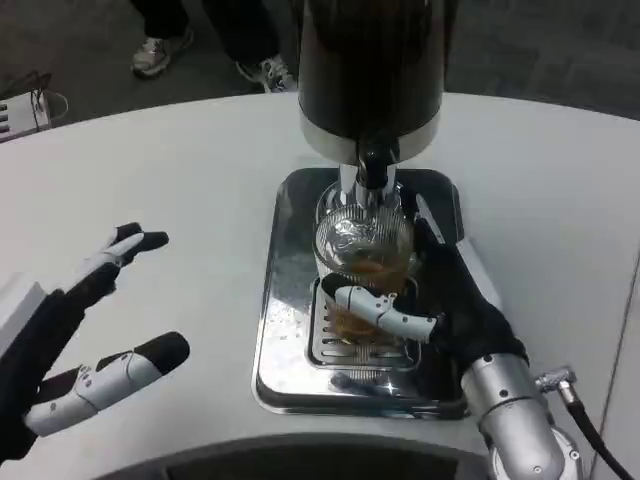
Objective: Grasp the cup under the faucet to collect the drink, then remove the cup.
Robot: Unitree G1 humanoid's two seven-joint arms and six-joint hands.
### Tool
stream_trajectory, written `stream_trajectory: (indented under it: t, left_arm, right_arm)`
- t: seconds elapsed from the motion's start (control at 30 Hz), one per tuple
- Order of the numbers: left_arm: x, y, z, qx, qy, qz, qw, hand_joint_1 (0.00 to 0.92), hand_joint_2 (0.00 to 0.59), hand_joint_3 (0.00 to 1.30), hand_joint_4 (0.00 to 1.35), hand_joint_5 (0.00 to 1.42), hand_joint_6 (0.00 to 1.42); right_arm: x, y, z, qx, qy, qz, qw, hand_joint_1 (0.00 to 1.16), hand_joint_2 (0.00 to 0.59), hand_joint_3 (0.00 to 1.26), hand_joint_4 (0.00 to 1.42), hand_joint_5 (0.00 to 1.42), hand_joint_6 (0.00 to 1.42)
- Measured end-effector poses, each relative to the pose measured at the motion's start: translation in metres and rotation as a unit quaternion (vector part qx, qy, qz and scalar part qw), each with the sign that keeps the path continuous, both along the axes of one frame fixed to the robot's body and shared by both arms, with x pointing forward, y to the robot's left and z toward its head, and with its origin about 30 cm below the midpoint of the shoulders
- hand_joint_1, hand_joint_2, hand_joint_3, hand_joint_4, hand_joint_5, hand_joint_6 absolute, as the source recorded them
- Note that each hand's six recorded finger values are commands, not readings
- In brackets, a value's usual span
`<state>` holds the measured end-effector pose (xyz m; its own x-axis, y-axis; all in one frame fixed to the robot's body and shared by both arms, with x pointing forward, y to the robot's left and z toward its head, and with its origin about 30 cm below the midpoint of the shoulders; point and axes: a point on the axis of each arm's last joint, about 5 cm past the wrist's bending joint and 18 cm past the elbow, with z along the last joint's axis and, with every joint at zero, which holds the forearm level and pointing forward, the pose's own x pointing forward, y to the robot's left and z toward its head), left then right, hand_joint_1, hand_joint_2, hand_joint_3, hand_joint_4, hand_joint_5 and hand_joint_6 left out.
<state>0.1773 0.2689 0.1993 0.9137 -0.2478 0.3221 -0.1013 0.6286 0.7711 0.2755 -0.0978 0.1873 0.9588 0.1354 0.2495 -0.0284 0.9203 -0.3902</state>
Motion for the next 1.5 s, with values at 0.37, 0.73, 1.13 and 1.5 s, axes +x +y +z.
stream_trajectory:
  t: [0.37, 0.73, 1.13, 1.5]
  left_arm:
    - [-0.004, 0.005, -0.002, 0.003, 0.011, 0.008, 0.9999, 0.0, 0.066, 0.18, 0.08, 0.13, 0.21]
    - [-0.006, 0.006, -0.003, 0.003, 0.015, 0.008, 0.9998, 0.0, 0.066, 0.22, 0.11, 0.16, 0.22]
    - [-0.005, 0.007, -0.003, 0.005, 0.023, 0.006, 0.9997, 0.0, 0.067, 0.24, 0.14, 0.17, 0.23]
    - [-0.004, 0.009, -0.004, 0.005, 0.032, 0.009, 0.9994, 0.0, 0.067, 0.25, 0.16, 0.19, 0.23]
  right_arm:
    - [-0.001, 0.0085, 0.0001, 0.012, -0.002, 0.002, 0.9999, 0.76, 0.222, 0.0, 0.04, 0.14, 0.05]
    - [-0.004, 0.0193, -0.0007, 0.004, -0.019, -0.017, 0.9997, 0.78, 0.224, 0.0, 0.05, 0.16, 0.06]
    - [-0.003, 0.0265, -0.0085, 0.004, -0.02, -0.039, 0.999, 0.78, 0.224, 0.0, 0.06, 0.18, 0.07]
    - [0.002, 0.0327, -0.0116, 0.009, -0.02, -0.048, 0.9986, 0.79, 0.226, 0.02, 0.12, 0.23, 0.1]
